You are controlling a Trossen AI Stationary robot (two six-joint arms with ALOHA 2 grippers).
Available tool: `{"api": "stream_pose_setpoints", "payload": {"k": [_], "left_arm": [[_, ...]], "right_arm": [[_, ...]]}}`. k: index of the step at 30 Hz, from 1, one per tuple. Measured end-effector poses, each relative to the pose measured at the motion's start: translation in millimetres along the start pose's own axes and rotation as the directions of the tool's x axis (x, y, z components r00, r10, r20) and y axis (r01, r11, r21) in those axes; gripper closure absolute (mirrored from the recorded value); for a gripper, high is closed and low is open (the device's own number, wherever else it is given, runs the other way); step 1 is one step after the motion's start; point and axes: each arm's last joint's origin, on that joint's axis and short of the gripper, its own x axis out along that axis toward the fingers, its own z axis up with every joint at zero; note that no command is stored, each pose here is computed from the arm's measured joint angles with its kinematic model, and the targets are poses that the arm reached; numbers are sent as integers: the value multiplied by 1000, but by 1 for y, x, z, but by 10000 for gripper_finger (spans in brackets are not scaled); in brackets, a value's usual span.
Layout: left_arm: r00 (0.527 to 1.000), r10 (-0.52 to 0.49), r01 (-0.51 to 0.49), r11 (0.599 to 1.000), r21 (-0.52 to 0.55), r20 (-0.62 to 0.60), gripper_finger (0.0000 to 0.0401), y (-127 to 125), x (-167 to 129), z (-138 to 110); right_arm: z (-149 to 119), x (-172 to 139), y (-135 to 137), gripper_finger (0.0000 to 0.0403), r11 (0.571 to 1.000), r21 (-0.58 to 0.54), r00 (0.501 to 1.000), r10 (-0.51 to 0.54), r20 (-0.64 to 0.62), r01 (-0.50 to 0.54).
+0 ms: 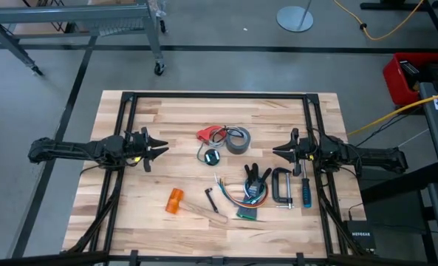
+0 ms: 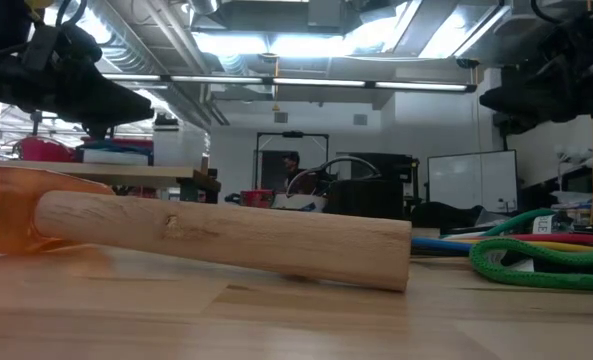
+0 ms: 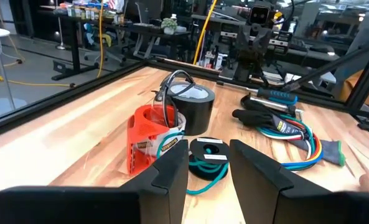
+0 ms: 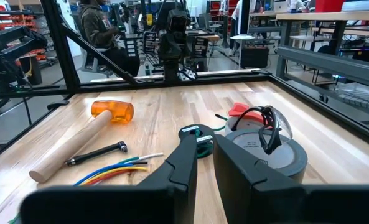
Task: Coil cords
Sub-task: Return to Home Position
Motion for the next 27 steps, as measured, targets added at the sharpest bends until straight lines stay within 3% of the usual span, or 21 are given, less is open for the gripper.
{"api": "stream_pose_setpoints", "payload": {"k": [21, 27], "left_arm": [[1000, -1, 1, 999, -40, 0, 292, 0, 0, 0], [999, -11, 14, 999, -53, 47, 292, 0, -3, 4]], "right_arm": [[-1, 0, 0, 347, 1000, 11, 1000, 0, -3, 0], [1, 0, 0, 347, 1000, 11, 1000, 11, 15, -11]]}}
